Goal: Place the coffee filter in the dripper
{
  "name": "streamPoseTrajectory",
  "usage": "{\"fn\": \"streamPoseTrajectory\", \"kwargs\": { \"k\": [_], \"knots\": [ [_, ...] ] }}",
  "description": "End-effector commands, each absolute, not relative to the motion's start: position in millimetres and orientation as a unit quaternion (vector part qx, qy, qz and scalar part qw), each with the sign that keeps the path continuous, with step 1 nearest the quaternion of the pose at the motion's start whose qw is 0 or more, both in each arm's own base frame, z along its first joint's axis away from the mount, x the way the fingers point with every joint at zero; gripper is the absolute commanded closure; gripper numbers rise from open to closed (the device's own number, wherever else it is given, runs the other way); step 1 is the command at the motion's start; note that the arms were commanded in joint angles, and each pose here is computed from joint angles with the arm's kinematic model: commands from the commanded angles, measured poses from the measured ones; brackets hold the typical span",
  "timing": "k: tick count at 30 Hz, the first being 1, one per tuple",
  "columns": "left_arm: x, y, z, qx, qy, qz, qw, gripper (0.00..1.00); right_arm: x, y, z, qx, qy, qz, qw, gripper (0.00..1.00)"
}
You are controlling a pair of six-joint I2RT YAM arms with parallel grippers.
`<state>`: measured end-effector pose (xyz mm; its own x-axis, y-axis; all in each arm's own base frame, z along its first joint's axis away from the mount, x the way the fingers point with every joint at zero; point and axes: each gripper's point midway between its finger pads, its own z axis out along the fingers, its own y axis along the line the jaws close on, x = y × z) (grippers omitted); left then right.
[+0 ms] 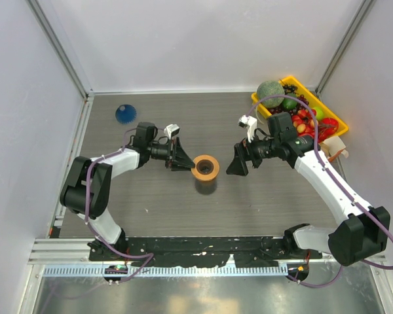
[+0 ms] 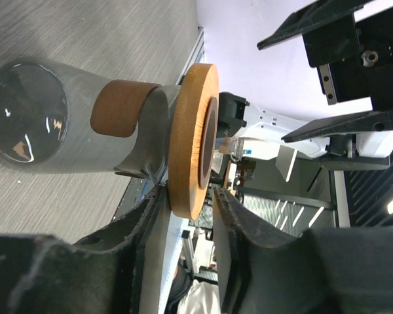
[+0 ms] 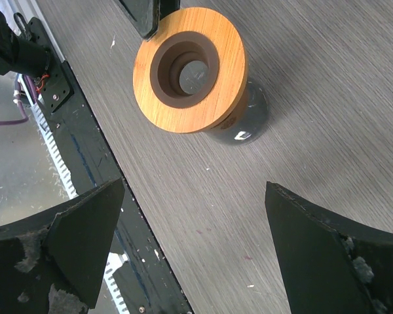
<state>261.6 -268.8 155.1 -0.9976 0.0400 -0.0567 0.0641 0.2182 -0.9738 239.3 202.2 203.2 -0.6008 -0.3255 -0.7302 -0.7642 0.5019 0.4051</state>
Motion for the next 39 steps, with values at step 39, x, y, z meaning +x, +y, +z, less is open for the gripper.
{"fn": "streamPoseTrajectory", "kwargs": {
  "k": [39],
  "knots": [
    [240.9, -226.0, 157.2, 0.536, 0.697, -0.288, 0.379, 0.53, 261.9, 209.5, 113.9, -0.418, 0.785, 0.369, 0.272, 0.17]
  ]
}}
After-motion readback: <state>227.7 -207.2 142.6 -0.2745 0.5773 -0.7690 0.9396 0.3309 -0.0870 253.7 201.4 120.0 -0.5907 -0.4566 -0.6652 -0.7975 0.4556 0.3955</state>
